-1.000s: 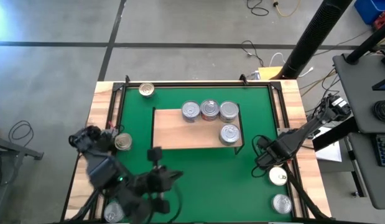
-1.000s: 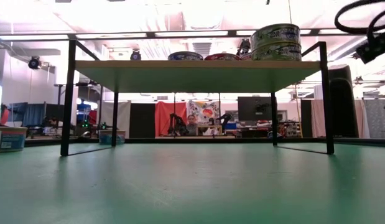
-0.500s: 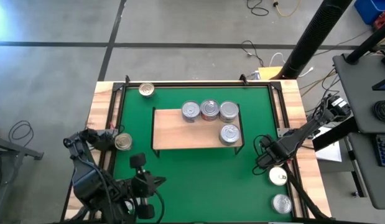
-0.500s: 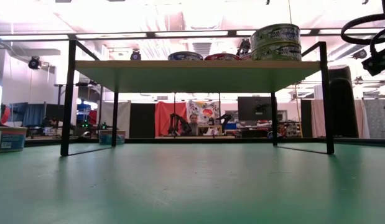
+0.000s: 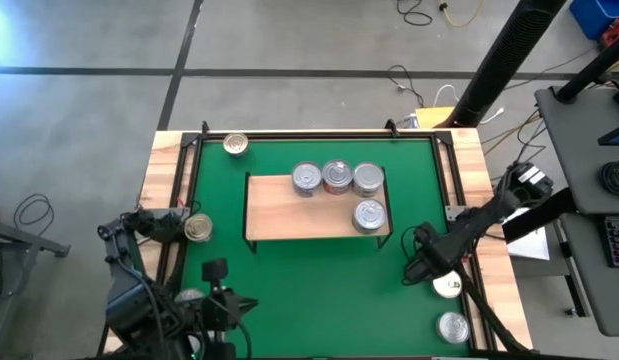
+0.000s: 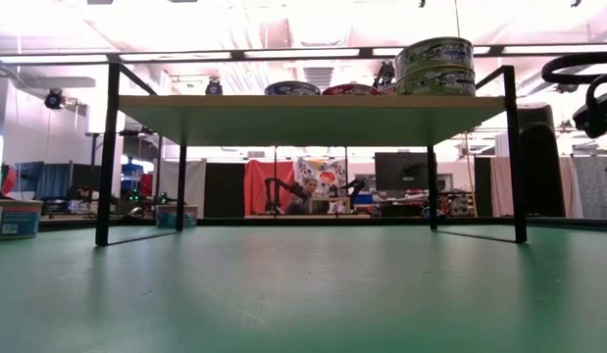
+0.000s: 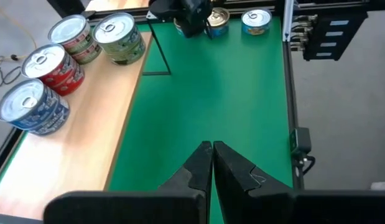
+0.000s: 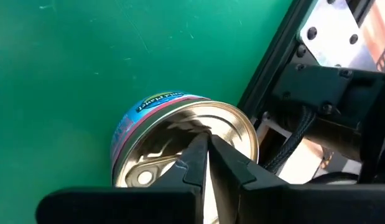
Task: Stack canned seafood by type on shelf
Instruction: Put the middle right blue and pink tuna can on the shelf
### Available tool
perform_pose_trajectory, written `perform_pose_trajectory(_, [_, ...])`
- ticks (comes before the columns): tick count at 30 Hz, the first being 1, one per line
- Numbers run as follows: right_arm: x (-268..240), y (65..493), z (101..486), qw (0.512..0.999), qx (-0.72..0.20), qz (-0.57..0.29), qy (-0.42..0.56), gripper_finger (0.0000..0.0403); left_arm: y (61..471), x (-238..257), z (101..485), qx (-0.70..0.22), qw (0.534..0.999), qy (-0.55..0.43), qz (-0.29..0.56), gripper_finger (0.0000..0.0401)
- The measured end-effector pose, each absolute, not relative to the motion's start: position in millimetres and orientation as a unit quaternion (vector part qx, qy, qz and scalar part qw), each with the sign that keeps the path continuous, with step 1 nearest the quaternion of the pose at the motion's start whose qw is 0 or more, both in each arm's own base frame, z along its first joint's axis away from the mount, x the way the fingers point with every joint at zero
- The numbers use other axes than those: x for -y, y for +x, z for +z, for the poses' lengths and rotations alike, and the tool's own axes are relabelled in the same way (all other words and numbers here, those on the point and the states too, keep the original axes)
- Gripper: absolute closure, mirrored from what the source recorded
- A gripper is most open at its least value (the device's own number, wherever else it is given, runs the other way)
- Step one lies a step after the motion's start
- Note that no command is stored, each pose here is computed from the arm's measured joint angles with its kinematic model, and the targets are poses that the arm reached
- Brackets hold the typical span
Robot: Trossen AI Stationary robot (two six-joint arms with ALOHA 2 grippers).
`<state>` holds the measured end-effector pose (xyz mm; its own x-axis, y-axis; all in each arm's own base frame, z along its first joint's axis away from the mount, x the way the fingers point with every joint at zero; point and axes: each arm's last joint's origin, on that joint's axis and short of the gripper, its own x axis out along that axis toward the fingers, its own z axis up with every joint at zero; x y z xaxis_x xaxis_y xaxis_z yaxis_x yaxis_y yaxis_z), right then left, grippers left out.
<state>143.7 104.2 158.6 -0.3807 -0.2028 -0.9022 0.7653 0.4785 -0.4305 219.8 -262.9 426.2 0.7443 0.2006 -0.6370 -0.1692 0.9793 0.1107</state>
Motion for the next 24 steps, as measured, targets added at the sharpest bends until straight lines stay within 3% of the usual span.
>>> perform_pose_trajectory(7, [-124.1,159.7,157.3,0.517,-0.699,-0.454,0.195,0.0390,217.1,265.6,425.8,-0.341,0.934,0.002,0.103,0.0401])
perform_pose_trajectory(16, [-185.7,219.3,188.2,0.644,-0.648,-0.310,0.263,0.0390,222.8,278.3,408.0,-0.384,0.919,0.013,0.086,0.0401])
perform_pose_trajectory(24, [-229.2,247.9,234.5,0.730,-0.615,-0.193,0.228,0.0390,226.7,284.9,379.4,-0.413,0.904,0.003,0.113,0.0401])
